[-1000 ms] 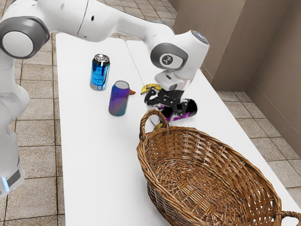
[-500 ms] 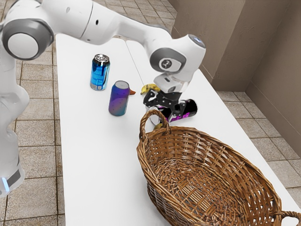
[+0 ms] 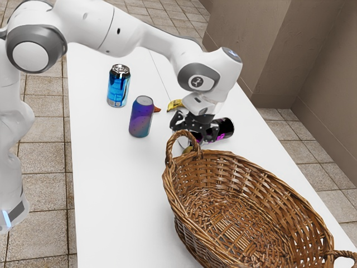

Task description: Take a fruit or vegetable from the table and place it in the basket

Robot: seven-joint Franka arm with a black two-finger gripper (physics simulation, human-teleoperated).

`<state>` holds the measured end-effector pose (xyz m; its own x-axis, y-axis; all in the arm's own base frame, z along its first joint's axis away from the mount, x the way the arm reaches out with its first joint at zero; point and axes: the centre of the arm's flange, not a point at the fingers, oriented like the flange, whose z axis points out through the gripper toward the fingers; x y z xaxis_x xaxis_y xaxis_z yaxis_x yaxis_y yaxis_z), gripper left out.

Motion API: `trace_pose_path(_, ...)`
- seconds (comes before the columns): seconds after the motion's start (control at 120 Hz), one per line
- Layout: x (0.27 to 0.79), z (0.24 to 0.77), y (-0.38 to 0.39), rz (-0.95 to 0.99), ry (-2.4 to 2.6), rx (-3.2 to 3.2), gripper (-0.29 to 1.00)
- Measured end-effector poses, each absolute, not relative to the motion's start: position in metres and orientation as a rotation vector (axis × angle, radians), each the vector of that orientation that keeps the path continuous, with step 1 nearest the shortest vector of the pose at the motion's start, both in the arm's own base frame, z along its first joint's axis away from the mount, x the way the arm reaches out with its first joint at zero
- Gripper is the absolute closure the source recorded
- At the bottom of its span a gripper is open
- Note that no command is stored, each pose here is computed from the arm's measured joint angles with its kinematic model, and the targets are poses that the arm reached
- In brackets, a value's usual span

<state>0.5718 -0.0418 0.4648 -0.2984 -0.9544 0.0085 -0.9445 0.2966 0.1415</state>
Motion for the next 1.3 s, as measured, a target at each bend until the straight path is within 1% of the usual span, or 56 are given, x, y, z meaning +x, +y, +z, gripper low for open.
trace_pose_path(0.242, 0.583, 0.444, -0.047, -0.179, -2.44, 1.808, 0.0)
trace_pose_path(0.5, 0.593, 0.425, -0.045, -0.135, -2.415, 1.822, 0.0)
trace_pose_path(1.1, 0.598, 0.409, -0.053, -0.113, -2.414, 1.8, 0.0)
trace_pose_path(1.167, 0.598, 0.409, -0.053, -0.108, -2.412, 1.8, 0.04)
trace_pose_path(1.3, 0.599, 0.408, -0.054, -0.097, -2.406, 1.803, 0.18)
